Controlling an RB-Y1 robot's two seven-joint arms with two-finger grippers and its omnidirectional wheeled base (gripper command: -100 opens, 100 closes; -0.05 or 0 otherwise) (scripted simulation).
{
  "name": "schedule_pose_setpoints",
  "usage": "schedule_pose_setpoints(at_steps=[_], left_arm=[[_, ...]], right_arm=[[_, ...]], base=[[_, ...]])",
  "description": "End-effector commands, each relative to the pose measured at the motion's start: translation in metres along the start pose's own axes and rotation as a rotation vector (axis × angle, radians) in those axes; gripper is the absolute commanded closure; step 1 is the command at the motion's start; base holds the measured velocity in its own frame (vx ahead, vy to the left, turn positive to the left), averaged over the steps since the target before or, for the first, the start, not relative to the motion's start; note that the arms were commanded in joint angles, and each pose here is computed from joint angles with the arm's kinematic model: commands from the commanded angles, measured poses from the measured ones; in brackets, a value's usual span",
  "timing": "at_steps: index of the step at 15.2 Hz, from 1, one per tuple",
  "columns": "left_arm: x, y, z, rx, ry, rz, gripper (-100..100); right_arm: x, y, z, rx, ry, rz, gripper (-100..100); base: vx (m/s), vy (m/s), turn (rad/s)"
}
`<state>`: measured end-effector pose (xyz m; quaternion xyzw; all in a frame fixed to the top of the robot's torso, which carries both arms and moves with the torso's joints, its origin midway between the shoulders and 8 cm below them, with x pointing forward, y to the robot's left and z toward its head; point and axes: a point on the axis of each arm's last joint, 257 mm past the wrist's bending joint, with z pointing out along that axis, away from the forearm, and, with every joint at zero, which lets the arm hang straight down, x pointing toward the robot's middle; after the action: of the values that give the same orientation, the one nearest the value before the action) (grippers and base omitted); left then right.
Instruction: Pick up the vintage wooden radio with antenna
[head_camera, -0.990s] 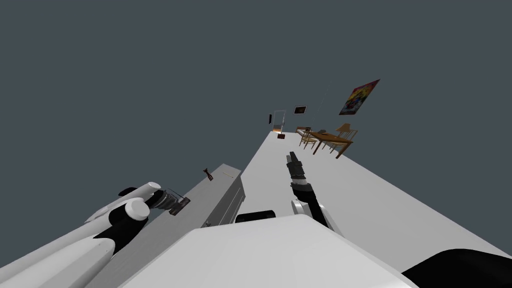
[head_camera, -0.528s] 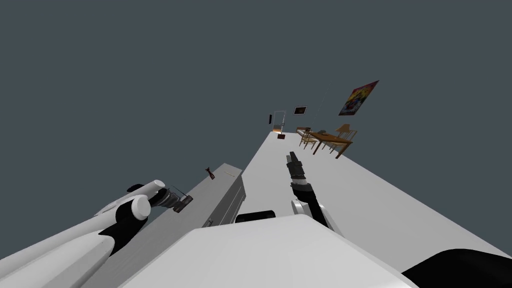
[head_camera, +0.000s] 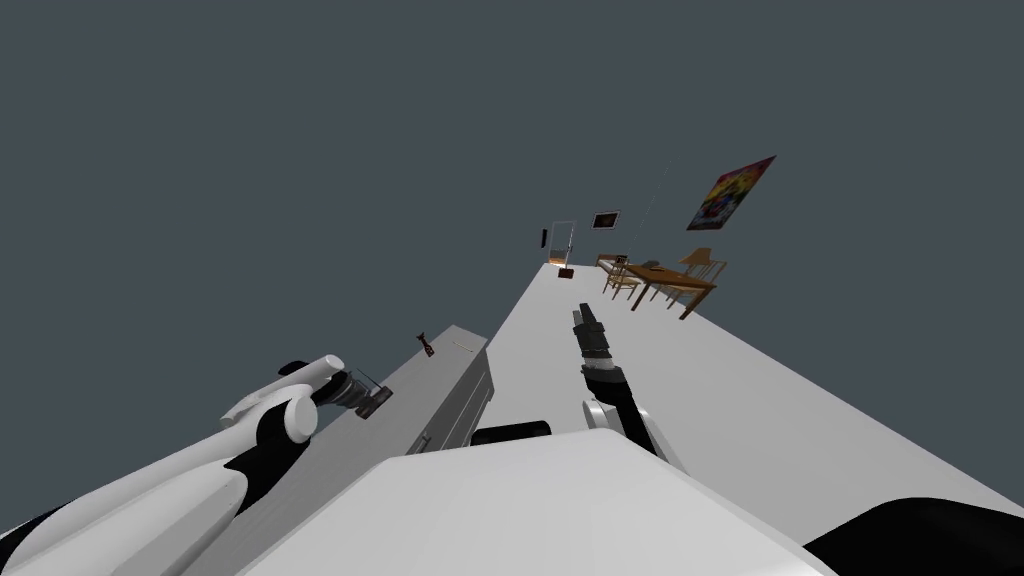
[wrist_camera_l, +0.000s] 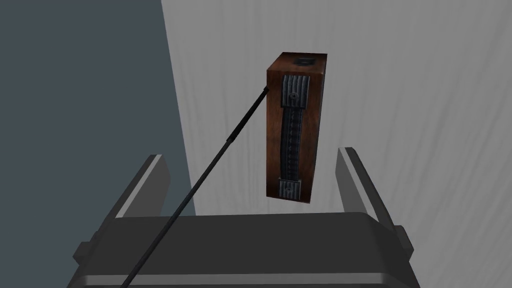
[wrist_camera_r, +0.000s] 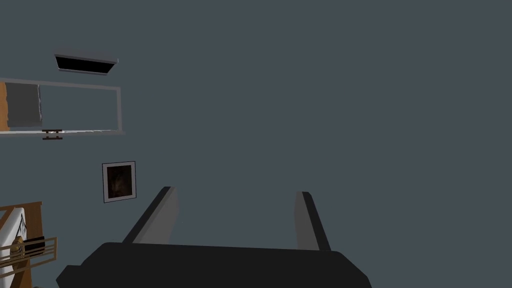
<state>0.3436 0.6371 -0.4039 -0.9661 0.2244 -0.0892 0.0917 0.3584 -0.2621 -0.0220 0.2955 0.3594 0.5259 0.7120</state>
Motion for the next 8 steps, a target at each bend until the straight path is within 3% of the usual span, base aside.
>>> schedule_pose_setpoints(at_steps=[1,2,3,6,8], left_arm=[[0.011,0.005,0.003,-0.007,0.000,0.007,-100],[0.027,0.012,0.007,-0.012,0.003,0.023,-100],[0.034,-0.001,0.000,0.022,0.016,0.031,-100],[0.027,0.012,0.007,-0.012,0.003,0.023,-100],[0.062,0.028,0.014,-0.019,0.017,0.049,-100]], right_arm=[[0.000,0.000,0.000,0.000,0.000,0.000,0],[0.000,0.000,0.000,0.000,0.000,0.000,0],[0.000,0.000,0.000,0.000,0.000,0.000,0],[0.000,0.000,0.000,0.000,0.000,0.000,0],[0.000,0.000,0.000,0.000,0.000,0.000,0]], base=[[-0.008,0.036,0.124],[-0.011,0.051,0.176],[-0.010,0.058,0.144],[-0.004,0.026,-0.008],[-0.013,0.039,0.185]])
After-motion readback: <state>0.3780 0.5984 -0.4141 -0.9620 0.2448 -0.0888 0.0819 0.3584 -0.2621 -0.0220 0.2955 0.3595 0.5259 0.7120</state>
